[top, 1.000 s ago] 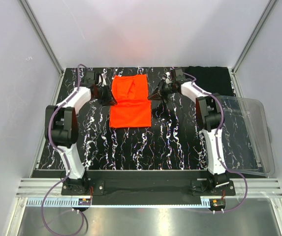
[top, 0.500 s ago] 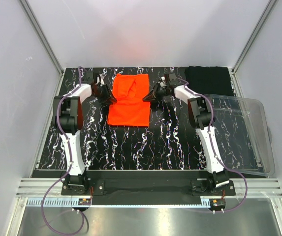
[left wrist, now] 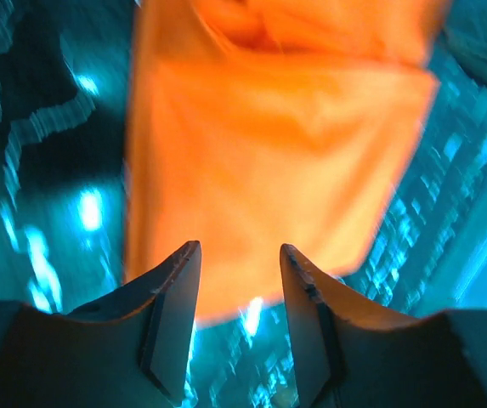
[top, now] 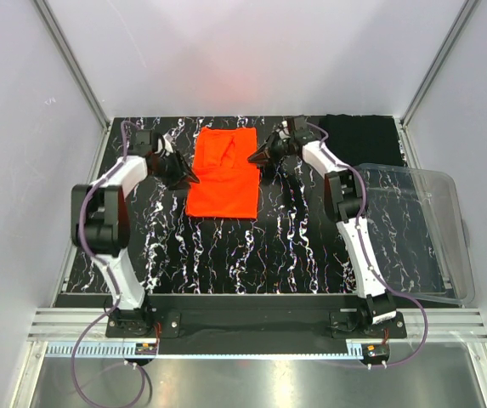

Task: Fold and stack the t-shirts
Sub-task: Fold the tshirt

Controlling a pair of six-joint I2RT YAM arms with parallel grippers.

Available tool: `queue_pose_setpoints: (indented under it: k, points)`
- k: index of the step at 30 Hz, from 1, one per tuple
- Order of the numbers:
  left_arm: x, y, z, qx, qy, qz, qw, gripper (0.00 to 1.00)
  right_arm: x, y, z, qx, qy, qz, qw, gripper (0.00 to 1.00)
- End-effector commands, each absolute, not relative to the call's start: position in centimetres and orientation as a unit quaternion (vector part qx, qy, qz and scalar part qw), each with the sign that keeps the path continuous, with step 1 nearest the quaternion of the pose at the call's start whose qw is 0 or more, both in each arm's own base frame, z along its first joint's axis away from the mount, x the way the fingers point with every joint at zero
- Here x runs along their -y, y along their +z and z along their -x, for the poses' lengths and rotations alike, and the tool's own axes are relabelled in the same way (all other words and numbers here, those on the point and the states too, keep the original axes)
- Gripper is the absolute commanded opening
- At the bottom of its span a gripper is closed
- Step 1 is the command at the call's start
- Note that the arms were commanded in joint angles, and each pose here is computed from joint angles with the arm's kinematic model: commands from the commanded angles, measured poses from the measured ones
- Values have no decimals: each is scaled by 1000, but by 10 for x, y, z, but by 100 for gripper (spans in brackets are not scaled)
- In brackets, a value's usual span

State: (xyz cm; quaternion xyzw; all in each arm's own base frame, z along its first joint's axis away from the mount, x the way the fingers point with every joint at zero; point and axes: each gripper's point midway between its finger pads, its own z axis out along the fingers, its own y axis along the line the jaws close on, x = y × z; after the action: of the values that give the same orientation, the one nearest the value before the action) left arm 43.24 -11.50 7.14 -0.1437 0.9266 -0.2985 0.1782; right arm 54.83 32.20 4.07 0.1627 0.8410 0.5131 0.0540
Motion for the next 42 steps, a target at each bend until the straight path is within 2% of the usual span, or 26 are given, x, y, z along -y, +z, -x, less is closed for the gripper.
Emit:
queue_pose_setpoints:
  k: [1, 6, 10, 15, 19, 21, 25, 28, 33, 37, 42]
  points:
    - [127, 122, -405, -907, -338, 113, 225, 45, -313, 88, -554, -850, 498, -147, 90, 18]
    - [129, 106, -376, -905, -348, 108, 218, 40, -304, 141, -541, -861, 479, -109, 131, 19]
    - [126, 81, -374, -913, -337, 105, 204, 33, -323, 154, -507, -869, 476, -74, 110, 19]
    - [109, 54, -382, -923, -308, 116, 198, 29, -360, 135, -449, -877, 477, -23, 48, 19]
    - [102, 31, -362, -933, -289, 136, 168, 26, -374, 99, -415, -877, 480, -33, 1, 18]
    - [95, 16, -348, -939, -267, 149, 157, 25, -375, 98, -414, -867, 497, -38, 2, 19]
    - [91, 19, -351, -939, -259, 150, 167, 26, -372, 81, -407, -869, 493, -44, -15, 19]
    - [84, 13, -343, -943, -251, 167, 138, 25, -370, 73, -402, -870, 490, -41, -22, 19]
    - [92, 39, -341, -935, -279, 154, 154, 26, -365, 82, -397, -873, 486, -33, -8, 19]
    - [98, 74, -349, -923, -306, 142, 187, 34, -366, 88, -392, -871, 489, -34, -12, 19]
    - [108, 112, -388, -903, -342, 125, 228, 37, -367, 80, -391, -872, 488, -37, -22, 19]
